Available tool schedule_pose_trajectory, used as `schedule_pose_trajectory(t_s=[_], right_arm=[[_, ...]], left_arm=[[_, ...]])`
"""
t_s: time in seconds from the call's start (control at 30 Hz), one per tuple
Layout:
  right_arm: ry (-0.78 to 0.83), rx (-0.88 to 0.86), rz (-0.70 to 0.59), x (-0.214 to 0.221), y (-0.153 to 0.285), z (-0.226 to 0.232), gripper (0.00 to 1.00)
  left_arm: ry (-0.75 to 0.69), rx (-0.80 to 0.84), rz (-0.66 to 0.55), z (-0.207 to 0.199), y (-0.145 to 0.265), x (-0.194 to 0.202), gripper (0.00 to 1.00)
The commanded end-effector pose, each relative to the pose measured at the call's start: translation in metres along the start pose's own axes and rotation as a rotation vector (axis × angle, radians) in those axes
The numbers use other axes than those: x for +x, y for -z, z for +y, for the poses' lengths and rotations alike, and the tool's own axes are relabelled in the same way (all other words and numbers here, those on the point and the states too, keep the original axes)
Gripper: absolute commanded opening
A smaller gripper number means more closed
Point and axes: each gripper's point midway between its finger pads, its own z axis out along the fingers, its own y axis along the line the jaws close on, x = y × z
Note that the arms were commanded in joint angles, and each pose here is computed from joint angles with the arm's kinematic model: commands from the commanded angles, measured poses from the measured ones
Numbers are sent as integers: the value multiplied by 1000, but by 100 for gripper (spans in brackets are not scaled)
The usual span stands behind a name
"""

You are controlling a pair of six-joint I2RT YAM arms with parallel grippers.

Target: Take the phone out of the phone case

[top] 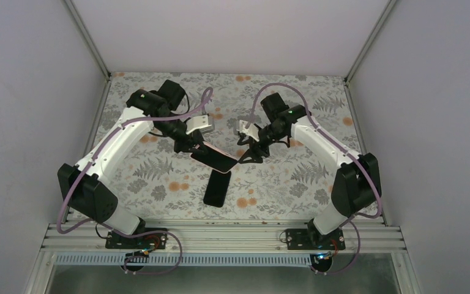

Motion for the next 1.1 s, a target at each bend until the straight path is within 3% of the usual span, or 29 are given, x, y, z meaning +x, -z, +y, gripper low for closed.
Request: schedule_pose_trajectory(t_s=[0.0, 0.37, 0.47, 0.63, 0.9, 0.97, 1.07], right_arm=[[9, 132, -23, -17, 2, -40, 78], [-63, 300, -69, -42, -3, -89, 80], [-7, 133, -123, -55, -10, -56, 80], [124, -115, -196, -74, -25, 16, 83], [154, -388, -285, -97, -39, 78, 82], [175, -473, -334, -102, -34, 93, 79], [168, -585, -379, -107, -30, 108, 66]], left_arm=[[-52, 116, -130, -23, 5, -27, 2], [-89, 181, -149, -40, -2, -36, 2], [-117, 159, -156, -41, 3, -40, 2], [-136, -48, -148, -7, 12, -46, 2], [-187, -320, -173, 38, 41, -69, 2], [-204, -393, -161, 49, 48, -72, 2], [-223, -487, -141, 66, 58, -73, 2]])
